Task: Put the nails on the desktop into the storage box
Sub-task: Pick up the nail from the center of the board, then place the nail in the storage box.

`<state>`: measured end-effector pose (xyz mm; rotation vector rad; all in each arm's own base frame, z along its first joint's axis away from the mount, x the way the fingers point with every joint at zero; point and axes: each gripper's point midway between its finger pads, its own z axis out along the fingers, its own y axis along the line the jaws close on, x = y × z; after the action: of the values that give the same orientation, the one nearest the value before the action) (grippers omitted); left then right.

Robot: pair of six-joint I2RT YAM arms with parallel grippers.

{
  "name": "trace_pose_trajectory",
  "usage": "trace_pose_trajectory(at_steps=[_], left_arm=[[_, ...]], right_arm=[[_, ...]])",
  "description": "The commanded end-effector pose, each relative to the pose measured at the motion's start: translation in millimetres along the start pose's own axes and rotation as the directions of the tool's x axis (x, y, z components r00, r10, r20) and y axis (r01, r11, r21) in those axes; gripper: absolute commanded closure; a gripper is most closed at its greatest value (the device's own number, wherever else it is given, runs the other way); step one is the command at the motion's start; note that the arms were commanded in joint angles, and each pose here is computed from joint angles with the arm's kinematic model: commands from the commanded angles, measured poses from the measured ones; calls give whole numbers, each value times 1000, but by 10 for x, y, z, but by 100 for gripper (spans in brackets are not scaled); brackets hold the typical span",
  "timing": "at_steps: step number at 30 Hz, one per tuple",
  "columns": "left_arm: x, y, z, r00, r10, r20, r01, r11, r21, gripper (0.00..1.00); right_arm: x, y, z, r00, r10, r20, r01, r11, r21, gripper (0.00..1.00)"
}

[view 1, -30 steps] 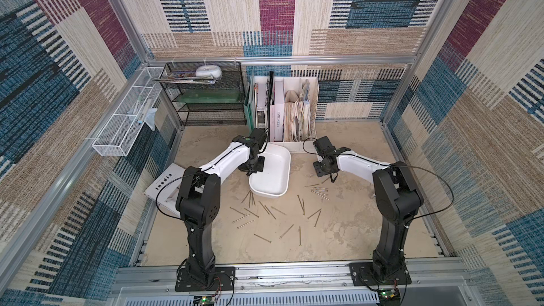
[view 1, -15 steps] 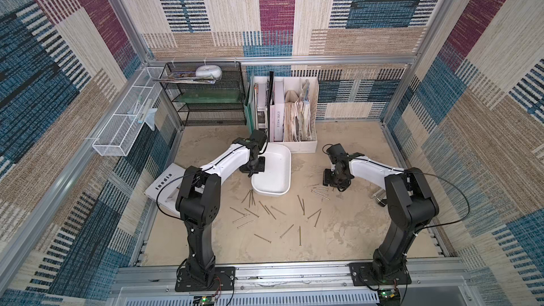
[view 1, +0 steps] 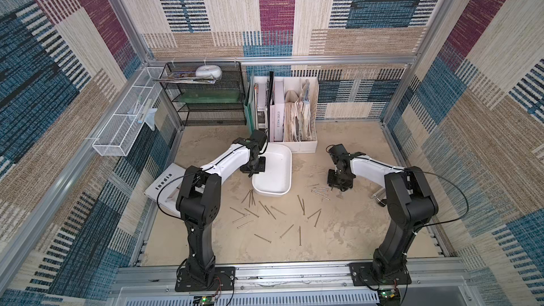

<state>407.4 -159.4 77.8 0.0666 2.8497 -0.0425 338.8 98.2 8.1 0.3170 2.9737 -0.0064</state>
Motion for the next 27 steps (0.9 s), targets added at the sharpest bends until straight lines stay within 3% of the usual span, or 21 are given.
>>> trace_pose_trajectory(at_steps=[1,7,14,18,22,27], left_arm=[[-47,-36,-37,1000,2,19,-3,1000,22,100],[-51,-38,-59,1000,1,24,-2,1000,24,100],[-55,-46,-56,1000,-3,31,2,1000,27,100],[-43,-43,-40,1000,-3,31,2,1000,22,100],[-34,-54,-26,1000,2,30,-2,1000,16,100],[-27,-51,-24,1000,3,31,-3,1000,7,100]], right_arm=[[197,-144,206,995,-22,-95,28,997,72,76],[190,-166,303,993,-26,-119,36,996,79,100],[-150,3,-4,999,-48,-4,48,998,35,100],[-329,444,-487,990,-79,115,92,989,-114,100],[-369,1037,-1044,969,-119,216,176,947,-270,100],[-192,1763,-1519,955,-142,261,255,840,-479,100]])
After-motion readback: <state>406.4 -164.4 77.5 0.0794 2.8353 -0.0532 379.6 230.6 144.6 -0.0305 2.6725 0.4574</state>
